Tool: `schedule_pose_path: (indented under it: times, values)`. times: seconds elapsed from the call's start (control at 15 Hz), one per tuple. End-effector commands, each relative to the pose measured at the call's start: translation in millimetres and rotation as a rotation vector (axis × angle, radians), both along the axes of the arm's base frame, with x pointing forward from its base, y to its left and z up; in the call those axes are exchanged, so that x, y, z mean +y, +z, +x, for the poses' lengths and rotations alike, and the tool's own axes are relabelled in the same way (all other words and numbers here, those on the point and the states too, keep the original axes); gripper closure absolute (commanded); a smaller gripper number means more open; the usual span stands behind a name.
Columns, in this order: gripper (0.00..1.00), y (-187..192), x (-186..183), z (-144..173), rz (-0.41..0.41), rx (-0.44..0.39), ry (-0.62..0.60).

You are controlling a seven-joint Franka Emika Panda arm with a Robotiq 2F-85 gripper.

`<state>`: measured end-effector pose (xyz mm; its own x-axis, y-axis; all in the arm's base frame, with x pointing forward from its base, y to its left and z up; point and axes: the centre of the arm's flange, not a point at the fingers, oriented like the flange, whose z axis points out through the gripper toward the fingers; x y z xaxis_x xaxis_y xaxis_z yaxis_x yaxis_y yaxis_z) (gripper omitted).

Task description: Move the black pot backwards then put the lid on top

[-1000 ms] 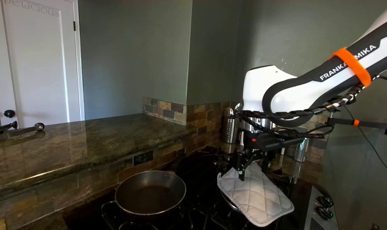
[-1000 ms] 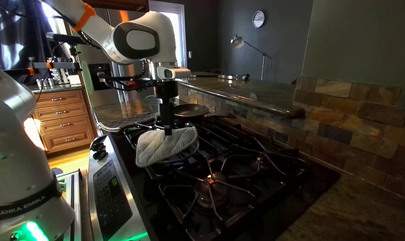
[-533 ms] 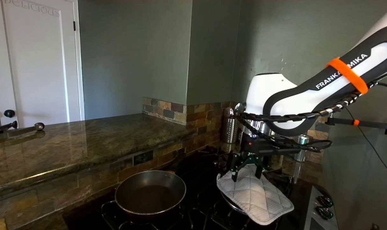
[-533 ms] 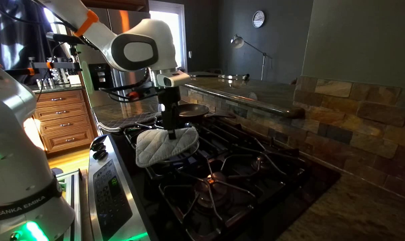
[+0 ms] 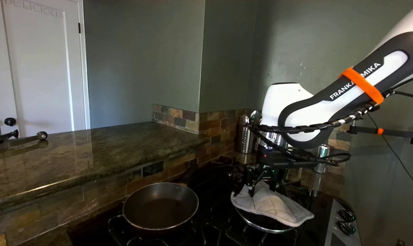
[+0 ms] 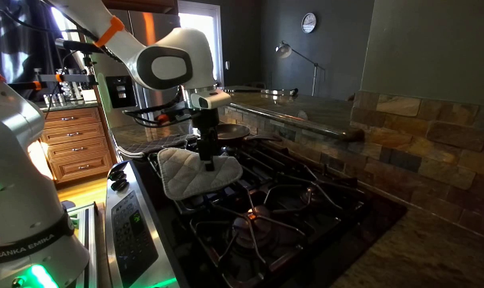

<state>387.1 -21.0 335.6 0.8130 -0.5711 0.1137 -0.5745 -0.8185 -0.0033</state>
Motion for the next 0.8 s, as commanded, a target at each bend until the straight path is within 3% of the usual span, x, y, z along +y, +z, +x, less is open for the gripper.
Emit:
schedule_pose_path:
  times: [0.0,0.53,0.73]
  values:
    - [0.00,-9,0,-1,0.000,0.003,-0.025]
    - [0.00,18,6,-14,-0.006,0.001,-0.017]
    - [0.00,21,11,-17,-0.001,0.047,-0.005]
